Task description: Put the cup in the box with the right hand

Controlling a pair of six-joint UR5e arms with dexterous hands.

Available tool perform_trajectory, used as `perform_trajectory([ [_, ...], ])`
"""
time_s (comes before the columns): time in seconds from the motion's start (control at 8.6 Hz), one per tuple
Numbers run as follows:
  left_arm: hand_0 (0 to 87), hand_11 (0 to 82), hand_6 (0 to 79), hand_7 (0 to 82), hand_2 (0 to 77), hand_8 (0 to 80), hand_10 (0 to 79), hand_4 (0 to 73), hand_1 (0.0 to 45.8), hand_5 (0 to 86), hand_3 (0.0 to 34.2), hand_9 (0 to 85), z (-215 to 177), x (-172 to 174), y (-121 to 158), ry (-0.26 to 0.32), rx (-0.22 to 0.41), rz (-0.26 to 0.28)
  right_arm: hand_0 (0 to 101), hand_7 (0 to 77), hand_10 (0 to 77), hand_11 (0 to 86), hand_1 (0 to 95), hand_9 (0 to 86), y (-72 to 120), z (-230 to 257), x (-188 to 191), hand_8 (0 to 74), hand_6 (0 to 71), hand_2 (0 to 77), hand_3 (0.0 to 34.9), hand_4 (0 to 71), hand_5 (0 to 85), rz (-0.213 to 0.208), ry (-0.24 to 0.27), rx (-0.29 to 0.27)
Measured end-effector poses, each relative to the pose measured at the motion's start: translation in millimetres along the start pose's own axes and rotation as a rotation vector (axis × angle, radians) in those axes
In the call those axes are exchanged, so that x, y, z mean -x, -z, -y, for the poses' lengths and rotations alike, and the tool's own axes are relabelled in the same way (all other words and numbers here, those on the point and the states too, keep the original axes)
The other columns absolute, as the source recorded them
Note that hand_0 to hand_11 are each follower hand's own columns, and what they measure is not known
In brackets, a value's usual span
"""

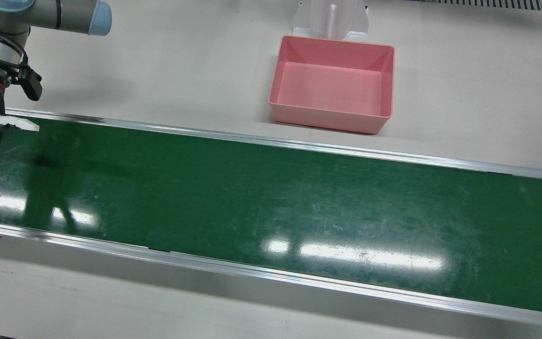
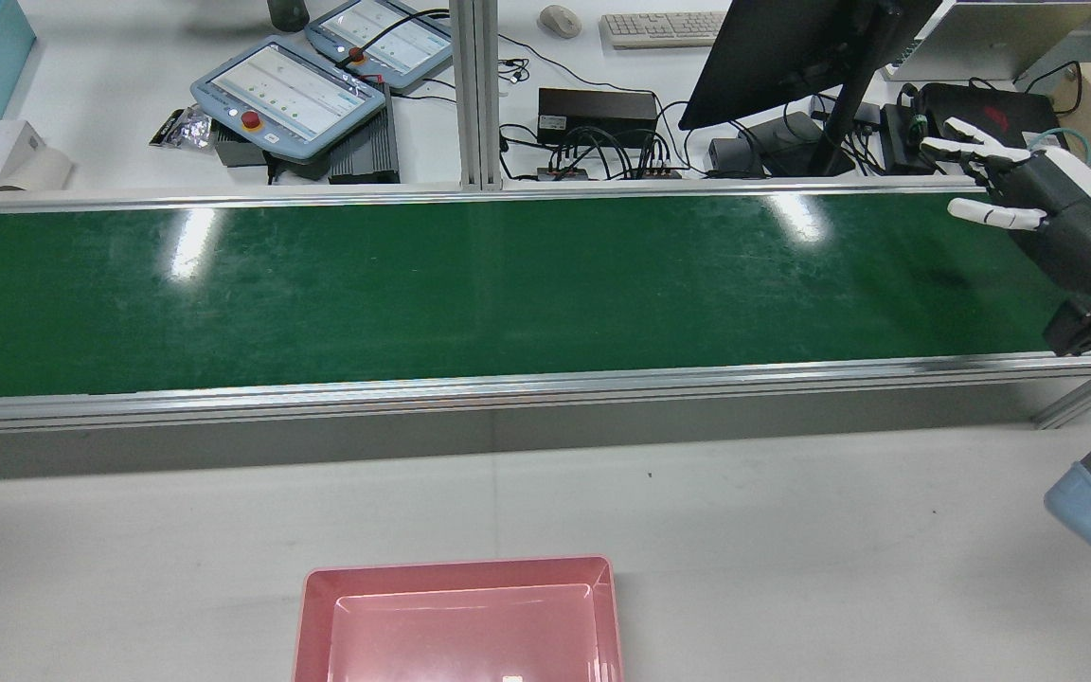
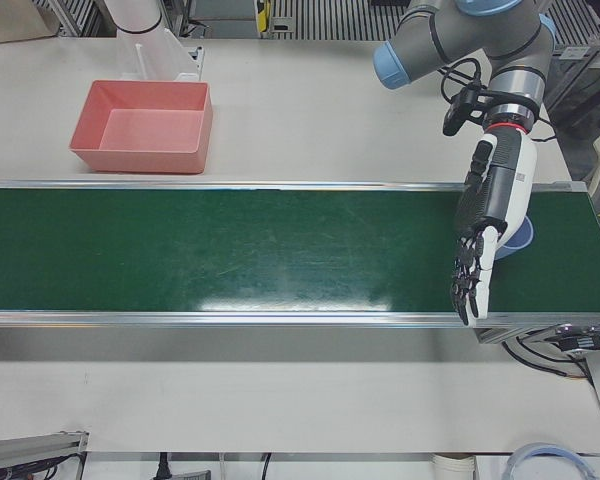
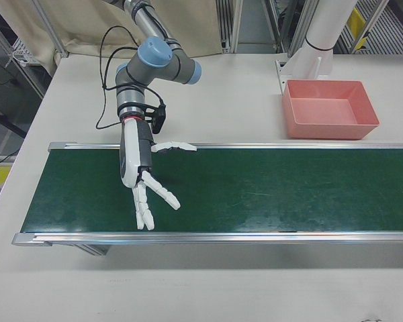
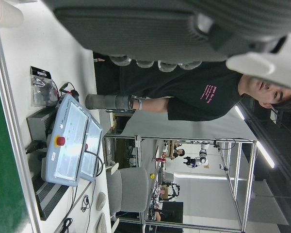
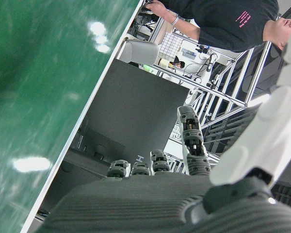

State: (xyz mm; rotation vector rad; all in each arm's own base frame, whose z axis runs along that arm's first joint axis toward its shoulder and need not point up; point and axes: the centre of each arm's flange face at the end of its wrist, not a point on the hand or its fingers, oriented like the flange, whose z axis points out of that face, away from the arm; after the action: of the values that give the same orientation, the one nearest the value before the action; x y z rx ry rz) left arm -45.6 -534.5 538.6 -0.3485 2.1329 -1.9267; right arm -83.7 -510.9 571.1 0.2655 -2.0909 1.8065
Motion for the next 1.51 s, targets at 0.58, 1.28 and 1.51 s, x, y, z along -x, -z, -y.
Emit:
perform_trajectory([
  [0.58,0.0,0.0,0.0,0.5,0.5,0.0,0.0,1.1,0.5,0.5,0.0,0.0,-0.1,-0.2,0.1,0.0,0.0,0.0,46,8.7,1.6,3.8,13.1,4.4,-2.5,-2.3,1.6,0.5,3.3,3.3,0.0,6.5,3.8,0.012,-0.016,0.025],
  [1.28,0.0,0.0,0.5,0.5,0.5,0.0,0.0,1.1,0.5,0.5,0.0,0.0,0.1,0.0,0.2,0.0,0.0,0.001,45,8.2,1.6,3.8,9.8,3.8,-3.2,0.9,3.0,0.5,2.7,9.8,0.0,7.1,3.8,0.01,-0.016,0.03],
  [1.51,0.0,0.0,0.5,0.5,0.5,0.0,0.0,1.1,0.5,0.5,0.0,0.0,0.0,-0.1,0.2,0.0,0.0,0.0,44,8.7,1.6,3.8,14.2,3.8,-2.9,1.8,3.6,0.5,2.7,9.8,0.1,7.1,3.3,0.01,-0.016,0.029],
])
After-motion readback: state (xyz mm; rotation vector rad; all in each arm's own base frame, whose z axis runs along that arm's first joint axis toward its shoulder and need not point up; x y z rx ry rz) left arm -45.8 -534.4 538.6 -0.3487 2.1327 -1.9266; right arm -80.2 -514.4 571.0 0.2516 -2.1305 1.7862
